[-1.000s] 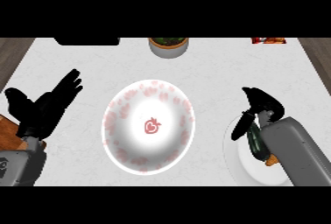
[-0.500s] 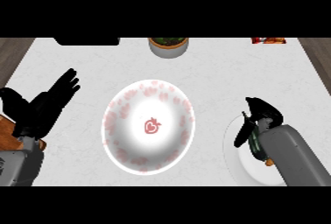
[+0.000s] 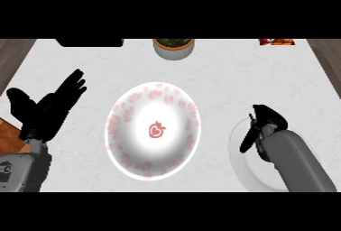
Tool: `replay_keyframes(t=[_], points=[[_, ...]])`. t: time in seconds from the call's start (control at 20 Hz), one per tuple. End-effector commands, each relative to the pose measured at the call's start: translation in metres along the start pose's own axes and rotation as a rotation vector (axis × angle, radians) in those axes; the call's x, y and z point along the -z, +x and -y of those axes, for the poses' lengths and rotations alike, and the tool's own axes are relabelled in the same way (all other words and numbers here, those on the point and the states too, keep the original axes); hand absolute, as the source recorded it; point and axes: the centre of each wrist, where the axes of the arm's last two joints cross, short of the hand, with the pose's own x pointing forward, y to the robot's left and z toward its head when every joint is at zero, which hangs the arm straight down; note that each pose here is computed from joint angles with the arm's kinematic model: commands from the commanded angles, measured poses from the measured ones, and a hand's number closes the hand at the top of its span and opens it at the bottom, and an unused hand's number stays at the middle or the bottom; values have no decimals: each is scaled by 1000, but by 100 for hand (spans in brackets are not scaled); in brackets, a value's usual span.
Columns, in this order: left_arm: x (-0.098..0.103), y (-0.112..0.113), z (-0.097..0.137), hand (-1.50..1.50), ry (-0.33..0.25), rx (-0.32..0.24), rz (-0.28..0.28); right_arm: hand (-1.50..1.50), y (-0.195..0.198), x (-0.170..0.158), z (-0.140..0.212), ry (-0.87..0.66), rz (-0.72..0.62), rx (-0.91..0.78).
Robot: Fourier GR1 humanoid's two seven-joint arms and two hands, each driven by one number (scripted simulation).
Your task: Pick the eggplant from the plate and place it in the bowl
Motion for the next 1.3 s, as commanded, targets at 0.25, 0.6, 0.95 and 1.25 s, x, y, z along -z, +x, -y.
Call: replay_keyframes(t=[0.25,0.6,0.95,1.25], points=[[2,-10,-16,0,-8,14,5,150,-15,20,-20,-48,38,-33],[0,0,12,0,1,7,7,150,-13,22,-12,-94,77,-16],[-8,-8,-7,0,17,3,5,150,-3,12,2,-113,115,-26],[-7,4,-5,0,1,12,1,150,-25,-20,-14,-175,440,-183]])
